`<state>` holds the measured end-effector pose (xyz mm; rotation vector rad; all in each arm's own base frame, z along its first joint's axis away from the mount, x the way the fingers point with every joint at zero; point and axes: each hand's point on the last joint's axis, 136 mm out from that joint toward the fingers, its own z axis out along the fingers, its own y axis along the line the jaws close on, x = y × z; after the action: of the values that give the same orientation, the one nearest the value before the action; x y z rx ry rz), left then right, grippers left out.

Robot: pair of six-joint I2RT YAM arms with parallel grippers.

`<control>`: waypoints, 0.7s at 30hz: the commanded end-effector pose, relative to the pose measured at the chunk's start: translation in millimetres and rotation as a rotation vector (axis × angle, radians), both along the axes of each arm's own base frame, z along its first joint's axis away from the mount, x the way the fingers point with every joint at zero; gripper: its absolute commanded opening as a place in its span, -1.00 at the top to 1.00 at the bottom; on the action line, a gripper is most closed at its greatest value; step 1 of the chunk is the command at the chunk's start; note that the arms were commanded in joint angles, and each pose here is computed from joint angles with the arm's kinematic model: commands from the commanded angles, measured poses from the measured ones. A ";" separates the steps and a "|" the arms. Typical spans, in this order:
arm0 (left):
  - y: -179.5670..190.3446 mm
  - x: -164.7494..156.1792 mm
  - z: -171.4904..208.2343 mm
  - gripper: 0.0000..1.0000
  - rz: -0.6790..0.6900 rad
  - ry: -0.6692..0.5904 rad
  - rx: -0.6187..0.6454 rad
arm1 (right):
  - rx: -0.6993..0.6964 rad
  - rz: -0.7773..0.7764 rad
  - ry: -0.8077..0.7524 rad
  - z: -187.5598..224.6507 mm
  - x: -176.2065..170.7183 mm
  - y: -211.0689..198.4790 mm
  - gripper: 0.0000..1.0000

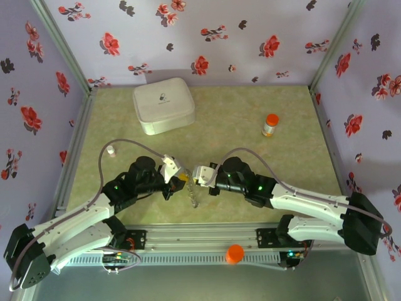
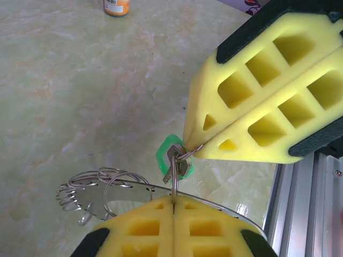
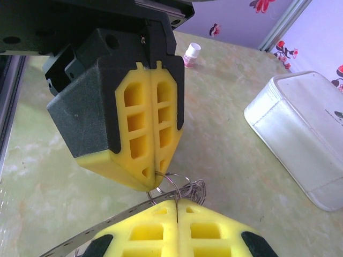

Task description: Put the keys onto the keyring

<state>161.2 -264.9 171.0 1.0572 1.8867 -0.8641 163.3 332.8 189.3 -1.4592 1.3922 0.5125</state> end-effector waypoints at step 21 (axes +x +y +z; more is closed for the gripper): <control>-4.2 5.2 20.3 1.00 0.007 -0.073 -0.059 | -0.021 0.030 -0.007 -8.1 -7.2 8.6 1.00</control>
<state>162.8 -264.2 170.8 1.0511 1.8884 -0.8535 163.3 337.6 187.0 -1.4586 1.3873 0.5011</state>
